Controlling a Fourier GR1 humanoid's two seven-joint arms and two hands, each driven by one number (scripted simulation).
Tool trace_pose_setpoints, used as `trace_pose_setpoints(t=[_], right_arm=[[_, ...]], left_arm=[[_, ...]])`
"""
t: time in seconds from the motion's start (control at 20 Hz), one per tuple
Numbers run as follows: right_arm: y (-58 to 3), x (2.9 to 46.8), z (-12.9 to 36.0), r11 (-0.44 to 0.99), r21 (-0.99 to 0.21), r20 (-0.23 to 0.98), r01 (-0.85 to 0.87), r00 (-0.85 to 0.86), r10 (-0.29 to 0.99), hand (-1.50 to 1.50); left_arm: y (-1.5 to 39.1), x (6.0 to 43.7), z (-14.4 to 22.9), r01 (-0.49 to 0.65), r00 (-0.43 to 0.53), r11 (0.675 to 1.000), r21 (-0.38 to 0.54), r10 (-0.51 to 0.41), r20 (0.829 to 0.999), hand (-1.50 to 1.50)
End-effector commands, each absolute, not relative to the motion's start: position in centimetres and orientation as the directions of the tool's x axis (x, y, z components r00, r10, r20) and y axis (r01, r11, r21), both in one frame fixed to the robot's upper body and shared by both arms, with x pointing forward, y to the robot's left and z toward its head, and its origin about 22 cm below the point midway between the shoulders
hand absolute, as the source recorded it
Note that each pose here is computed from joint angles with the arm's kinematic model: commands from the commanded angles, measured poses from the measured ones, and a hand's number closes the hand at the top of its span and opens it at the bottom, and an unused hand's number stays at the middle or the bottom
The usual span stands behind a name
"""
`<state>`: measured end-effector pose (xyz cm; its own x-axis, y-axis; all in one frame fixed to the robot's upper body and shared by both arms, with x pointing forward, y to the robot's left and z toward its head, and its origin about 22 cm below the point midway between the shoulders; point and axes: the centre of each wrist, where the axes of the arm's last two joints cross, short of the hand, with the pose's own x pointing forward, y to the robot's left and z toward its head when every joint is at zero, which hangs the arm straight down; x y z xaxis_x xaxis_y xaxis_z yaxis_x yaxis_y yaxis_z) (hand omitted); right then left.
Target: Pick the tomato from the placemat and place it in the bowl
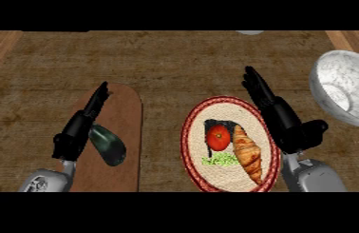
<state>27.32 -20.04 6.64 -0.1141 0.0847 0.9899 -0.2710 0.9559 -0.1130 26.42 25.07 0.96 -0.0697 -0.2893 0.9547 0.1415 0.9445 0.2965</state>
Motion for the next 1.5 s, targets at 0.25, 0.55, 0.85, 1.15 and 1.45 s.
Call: trace_pose_setpoints(t=[0.25,0.55,0.85,1.15,1.45], right_arm=[[-22.2,25.2,10.4,0.852,-0.487,0.844,-0.193,-0.355,0.402,1.50],[-19.8,20.0,4.1,0.878,-0.477,0.822,0.045,-0.330,0.464,-1.50],[-19.9,18.7,6.8,0.601,-0.799,0.572,-0.016,-0.326,0.753,-1.50],[-18.5,18.4,10.8,0.357,-0.934,0.356,-0.005,-0.098,0.929,-1.50],[-12.5,19.1,13.5,0.273,-0.943,0.275,-0.192,0.015,0.961,-1.50]], left_arm=[[20.8,26.2,2.1,0.208,0.016,0.978,-0.029,0.027,1.000,0.00],[21.2,26.8,2.6,0.235,0.084,0.968,-0.093,0.075,0.994,0.00],[19.8,26.0,2.7,0.235,0.079,0.968,-0.093,0.076,0.994,0.00],[20.3,26.4,2.3,0.225,0.093,0.969,-0.102,0.083,0.992,0.00],[19.3,27.0,2.4,0.257,0.093,0.962,-0.094,0.073,0.993,0.00]])
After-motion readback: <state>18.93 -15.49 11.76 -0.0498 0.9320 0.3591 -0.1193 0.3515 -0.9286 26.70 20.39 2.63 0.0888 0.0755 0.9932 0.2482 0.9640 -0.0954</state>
